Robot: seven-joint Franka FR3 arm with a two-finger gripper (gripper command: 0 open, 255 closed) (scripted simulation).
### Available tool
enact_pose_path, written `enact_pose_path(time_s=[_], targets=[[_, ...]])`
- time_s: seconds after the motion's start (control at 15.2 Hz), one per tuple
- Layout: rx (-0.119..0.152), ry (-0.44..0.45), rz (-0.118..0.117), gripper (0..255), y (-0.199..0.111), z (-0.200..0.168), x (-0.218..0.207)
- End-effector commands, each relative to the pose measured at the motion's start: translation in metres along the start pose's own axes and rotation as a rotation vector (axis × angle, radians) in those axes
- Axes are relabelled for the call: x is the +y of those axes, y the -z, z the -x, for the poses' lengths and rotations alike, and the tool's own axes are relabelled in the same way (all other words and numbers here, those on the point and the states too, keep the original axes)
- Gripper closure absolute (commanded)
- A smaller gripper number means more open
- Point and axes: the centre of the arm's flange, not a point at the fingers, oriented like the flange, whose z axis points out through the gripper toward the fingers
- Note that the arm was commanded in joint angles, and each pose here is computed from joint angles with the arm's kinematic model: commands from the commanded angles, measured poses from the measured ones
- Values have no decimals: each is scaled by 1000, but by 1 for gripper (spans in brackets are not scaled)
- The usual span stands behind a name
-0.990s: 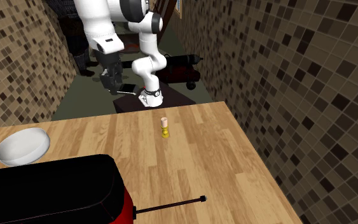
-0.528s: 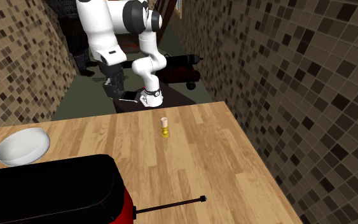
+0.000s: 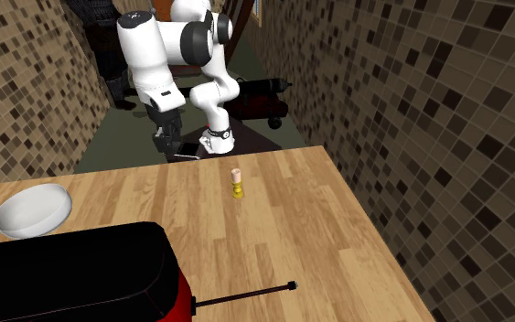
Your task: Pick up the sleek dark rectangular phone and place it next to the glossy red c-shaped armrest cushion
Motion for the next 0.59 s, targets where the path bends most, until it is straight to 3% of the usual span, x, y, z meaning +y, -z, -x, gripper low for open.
enact_pose_path(time_s=[0.0,0.53], targets=[[0,0,1,255,-11,0,0],[0,0,1,255,-54,0,0]])
